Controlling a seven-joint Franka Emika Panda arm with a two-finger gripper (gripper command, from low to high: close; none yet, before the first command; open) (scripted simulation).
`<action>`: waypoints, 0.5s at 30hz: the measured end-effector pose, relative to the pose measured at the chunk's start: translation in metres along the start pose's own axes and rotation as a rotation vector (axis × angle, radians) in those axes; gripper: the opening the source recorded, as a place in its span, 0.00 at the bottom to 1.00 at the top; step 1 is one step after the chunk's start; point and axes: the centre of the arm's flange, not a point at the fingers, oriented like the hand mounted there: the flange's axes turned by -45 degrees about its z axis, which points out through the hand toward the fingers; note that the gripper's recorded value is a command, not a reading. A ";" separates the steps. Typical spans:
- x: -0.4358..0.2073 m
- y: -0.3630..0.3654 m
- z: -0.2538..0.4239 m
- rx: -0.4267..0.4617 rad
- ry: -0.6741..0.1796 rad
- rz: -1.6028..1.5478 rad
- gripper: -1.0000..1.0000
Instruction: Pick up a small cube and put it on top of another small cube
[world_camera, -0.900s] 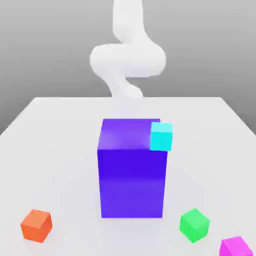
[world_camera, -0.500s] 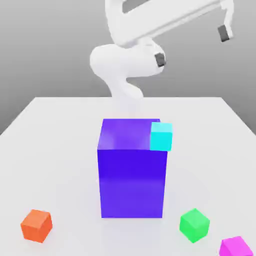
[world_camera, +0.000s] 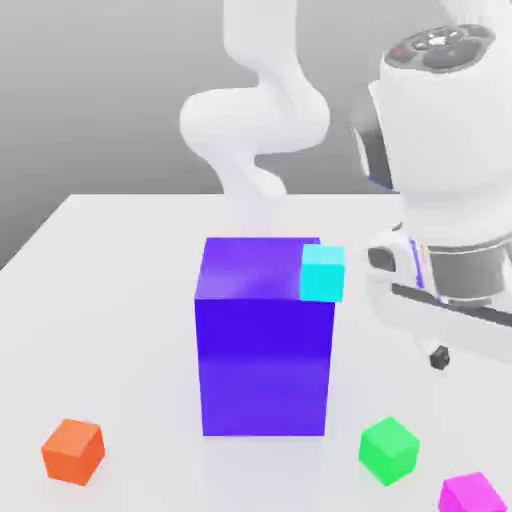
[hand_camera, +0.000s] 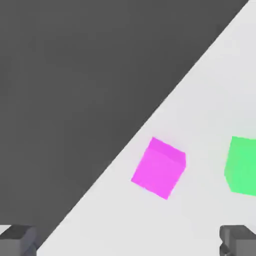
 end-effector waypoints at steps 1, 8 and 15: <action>-0.002 0.000 0.013 -0.017 0.011 0.035 0.50; -0.021 0.001 0.084 -0.089 0.148 0.257 0.50; -0.020 0.006 0.161 -0.082 0.240 0.347 0.00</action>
